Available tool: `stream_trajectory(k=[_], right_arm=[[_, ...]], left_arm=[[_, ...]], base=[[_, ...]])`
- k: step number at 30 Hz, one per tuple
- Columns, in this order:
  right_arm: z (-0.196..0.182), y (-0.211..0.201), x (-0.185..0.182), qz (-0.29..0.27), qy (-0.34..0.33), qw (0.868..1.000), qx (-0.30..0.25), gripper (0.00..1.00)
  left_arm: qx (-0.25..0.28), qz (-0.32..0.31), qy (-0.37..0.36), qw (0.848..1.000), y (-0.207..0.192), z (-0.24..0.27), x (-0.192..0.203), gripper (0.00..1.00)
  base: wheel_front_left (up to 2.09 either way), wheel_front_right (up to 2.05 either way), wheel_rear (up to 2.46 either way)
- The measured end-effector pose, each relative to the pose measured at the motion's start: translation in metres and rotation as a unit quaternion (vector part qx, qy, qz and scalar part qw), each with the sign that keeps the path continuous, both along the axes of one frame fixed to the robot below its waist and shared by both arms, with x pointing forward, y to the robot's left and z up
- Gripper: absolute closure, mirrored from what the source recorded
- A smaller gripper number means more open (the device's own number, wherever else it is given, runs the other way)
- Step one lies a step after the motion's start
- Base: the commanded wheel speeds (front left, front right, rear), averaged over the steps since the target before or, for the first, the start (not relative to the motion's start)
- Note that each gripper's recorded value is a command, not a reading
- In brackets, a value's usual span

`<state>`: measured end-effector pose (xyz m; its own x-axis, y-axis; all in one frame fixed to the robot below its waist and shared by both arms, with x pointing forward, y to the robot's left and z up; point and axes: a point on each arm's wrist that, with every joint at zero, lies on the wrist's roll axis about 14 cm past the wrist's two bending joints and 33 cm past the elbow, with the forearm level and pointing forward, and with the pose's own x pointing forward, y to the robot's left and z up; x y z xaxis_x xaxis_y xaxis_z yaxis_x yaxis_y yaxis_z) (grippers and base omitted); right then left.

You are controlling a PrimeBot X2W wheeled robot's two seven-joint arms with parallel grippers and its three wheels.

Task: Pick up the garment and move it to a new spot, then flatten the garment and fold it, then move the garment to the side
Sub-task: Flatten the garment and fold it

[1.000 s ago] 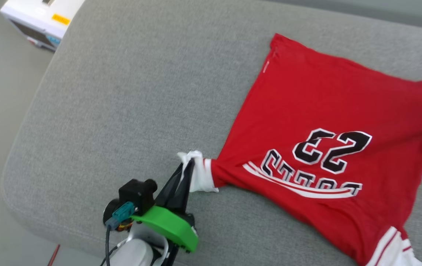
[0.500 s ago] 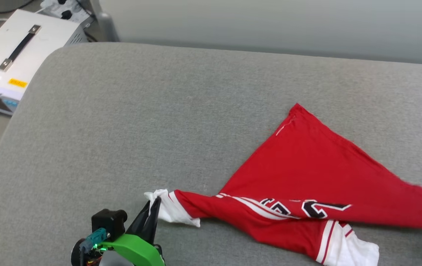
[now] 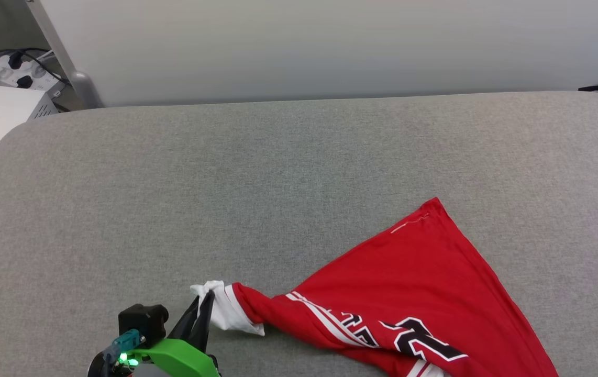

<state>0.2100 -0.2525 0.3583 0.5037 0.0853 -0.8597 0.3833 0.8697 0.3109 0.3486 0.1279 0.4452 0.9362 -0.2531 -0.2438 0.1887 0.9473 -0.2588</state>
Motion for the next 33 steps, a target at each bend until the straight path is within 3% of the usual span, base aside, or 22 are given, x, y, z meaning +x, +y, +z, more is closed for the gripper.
stream_trajectory(k=[1,2,6,7,11,14,17,20,27,29,30,33], right_arm=[[0.001,-0.001,0.001,-0.009,-0.011,1.0,0.0,0.63],[0.002,-0.003,0.004,-0.02,-0.026,0.999,-0.005,0.0],[0.016,-0.01,0.031,-0.04,-0.096,0.994,-0.024,0.0],[0.031,-0.014,0.054,-0.046,-0.149,0.987,-0.044,0.0],[0.068,-0.017,0.102,-0.044,-0.262,0.96,-0.084,0.0],[0.094,-0.01,0.135,-0.027,-0.332,0.938,-0.1,0.0],[0.112,0.002,0.165,0.003,-0.372,0.923,-0.102,0.0],[0.113,0.015,0.193,0.055,-0.365,0.924,-0.104,0.0],[0.097,0.05,0.241,0.22,-0.25,0.937,-0.103,0.0],[0.091,0.058,0.25,0.254,-0.216,0.937,-0.104,0.0],[0.07,0.08,0.264,0.322,-0.151,0.93,-0.099,0.0],[0.048,0.091,0.265,0.352,-0.112,0.924,-0.094,0.0]], left_arm=[[0.0,-0.003,0.002,1.0,-0.002,0.0,0.0,1.0],[0.0,-0.006,0.004,1.0,-0.004,-0.001,0.001,1.0],[-0.001,-0.007,0.008,1.0,-0.004,-0.004,0.001,1.0],[0.0,-0.006,0.008,1.0,-0.004,-0.004,0.002,1.0],[-0.001,0.0,0.0,1.0,-0.004,0.001,0.005,1.0],[-0.005,0.004,-0.007,1.0,-0.006,0.005,0.008,1.0],[-0.007,0.005,-0.011,1.0,-0.008,0.008,0.012,1.0],[-0.012,0.006,-0.016,1.0,-0.011,0.011,0.017,1.0],[-0.022,0.0,-0.022,1.0,-0.02,0.012,0.03,1.0],[-0.023,0.001,-0.026,0.999,-0.021,0.013,0.034,1.0],[-0.023,0.001,-0.032,0.999,-0.024,0.011,0.044,1.0],[-0.03,-0.002,-0.033,0.999,-0.028,0.01,0.048,1.0]], base=[[0.0,0.0,0.0],[0.0,0.0,0.0],[0.0,0.0,0.0],[0.0,0.0,0.0],[0.0,0.0,0.0],[0.0,0.0,0.0],[0.0,0.0,0.0],[0.0,0.0,0.0],[0.0,0.0,0.0],[0.0,0.0,0.0],[0.0,0.0,0.0],[0.0,0.0,0.0]])
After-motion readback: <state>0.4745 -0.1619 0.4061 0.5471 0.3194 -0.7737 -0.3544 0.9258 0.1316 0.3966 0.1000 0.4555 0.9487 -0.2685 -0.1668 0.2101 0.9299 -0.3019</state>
